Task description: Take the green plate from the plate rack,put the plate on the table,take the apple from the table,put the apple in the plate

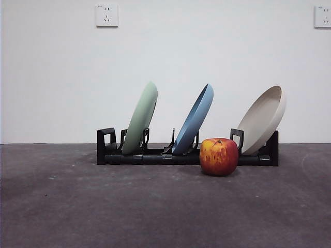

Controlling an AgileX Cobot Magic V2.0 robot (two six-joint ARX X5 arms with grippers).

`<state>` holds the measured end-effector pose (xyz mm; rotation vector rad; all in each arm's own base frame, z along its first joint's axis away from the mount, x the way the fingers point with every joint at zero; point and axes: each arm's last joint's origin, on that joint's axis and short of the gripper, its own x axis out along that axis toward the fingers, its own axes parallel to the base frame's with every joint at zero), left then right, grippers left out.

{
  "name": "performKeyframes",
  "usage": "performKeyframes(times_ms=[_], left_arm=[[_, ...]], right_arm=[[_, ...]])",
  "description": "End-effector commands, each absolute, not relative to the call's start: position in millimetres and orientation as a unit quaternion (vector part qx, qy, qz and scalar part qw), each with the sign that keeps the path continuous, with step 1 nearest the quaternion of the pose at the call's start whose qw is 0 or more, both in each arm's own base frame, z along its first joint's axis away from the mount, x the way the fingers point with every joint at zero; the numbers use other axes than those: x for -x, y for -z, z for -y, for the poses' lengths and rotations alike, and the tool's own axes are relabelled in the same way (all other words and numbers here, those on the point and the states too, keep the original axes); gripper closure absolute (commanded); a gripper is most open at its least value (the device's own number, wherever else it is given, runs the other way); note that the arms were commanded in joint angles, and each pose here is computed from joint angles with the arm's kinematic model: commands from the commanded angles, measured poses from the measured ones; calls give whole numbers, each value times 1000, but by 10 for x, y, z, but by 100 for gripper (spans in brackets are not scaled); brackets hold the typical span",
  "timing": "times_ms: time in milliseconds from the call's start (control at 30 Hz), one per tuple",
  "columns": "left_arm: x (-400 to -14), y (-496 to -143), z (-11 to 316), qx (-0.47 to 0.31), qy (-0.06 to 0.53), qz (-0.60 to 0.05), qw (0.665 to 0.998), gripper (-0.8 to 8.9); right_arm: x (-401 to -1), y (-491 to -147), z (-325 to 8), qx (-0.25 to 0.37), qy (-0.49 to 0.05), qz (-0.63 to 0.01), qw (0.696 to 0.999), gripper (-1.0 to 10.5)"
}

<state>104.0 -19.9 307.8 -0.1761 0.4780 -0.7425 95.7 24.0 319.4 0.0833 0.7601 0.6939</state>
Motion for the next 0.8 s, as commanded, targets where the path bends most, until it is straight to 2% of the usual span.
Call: performKeyframes(times_ms=[33, 200, 367, 600, 800], left_arm=[[-1105, -3151, 216, 103, 364, -206, 903, 279], [-1341, -3286, 266, 106, 362, -188, 907, 283], [-1706, -3465, 393, 95, 363, -197, 906, 283], [-2398, -3635, 709, 67, 365, -206, 905, 284], [-2999, -3588, 1031, 42, 356, -232, 904, 284]], right_arm=[[-961, -3207, -242, -42, -331, -361, 871, 286], [-961, -3207, -242, -42, -331, -361, 871, 286], [-971, -3203, -243, -43, -331, -363, 870, 286], [-971, -3203, -243, -43, -331, -364, 870, 286], [-971, -3203, -243, -42, -331, -363, 870, 286]])
